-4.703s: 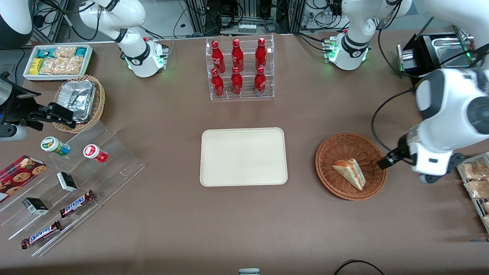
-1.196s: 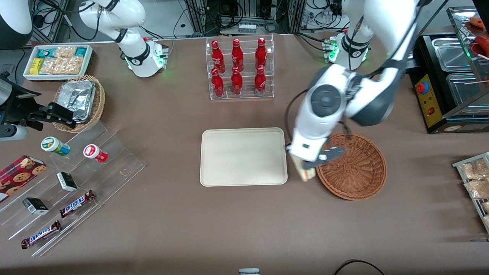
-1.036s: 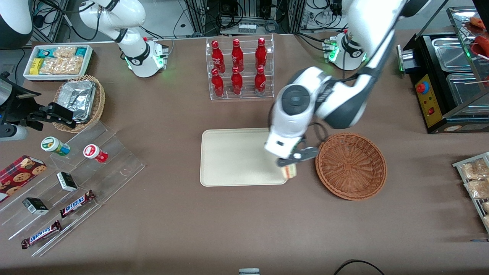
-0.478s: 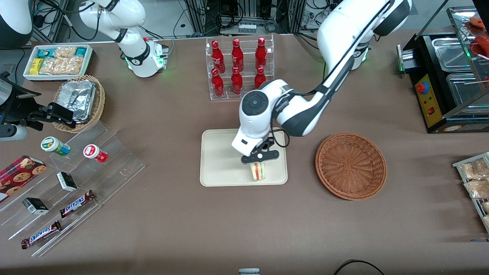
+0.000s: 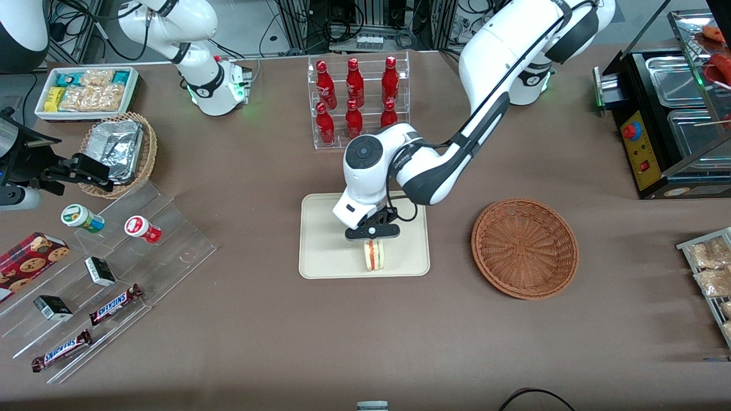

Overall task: Place sandwich from basket to tray
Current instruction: 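Lift the sandwich and carry it over the cream tray, then lower the sandwich onto the tray and open the left gripper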

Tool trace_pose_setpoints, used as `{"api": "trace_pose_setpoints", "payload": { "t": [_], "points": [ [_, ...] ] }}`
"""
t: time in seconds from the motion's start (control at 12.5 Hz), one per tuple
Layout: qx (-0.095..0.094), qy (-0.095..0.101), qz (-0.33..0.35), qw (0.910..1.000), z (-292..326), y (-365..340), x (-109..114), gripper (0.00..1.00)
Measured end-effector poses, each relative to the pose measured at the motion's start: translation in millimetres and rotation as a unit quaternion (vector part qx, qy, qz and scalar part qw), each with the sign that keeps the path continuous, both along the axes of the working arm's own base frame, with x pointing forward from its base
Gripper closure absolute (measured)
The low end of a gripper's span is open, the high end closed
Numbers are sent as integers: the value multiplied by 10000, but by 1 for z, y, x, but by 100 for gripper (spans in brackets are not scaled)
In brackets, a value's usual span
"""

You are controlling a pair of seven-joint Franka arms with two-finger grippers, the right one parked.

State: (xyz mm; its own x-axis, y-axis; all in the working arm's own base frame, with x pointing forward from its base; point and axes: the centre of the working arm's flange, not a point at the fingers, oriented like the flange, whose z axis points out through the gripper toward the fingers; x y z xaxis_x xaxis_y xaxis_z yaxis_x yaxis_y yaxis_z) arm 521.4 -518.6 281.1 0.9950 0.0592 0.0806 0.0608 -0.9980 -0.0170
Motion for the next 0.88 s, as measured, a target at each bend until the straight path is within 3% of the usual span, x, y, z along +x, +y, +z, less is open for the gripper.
{"api": "trace_pose_setpoints", "payload": {
  "t": [0.56, 0.88],
  "points": [
    [68, 53, -103, 9999, -21, -6, -7, 86],
    [43, 23, -86, 10000, -17, -6, -4, 48]
  ]
}}
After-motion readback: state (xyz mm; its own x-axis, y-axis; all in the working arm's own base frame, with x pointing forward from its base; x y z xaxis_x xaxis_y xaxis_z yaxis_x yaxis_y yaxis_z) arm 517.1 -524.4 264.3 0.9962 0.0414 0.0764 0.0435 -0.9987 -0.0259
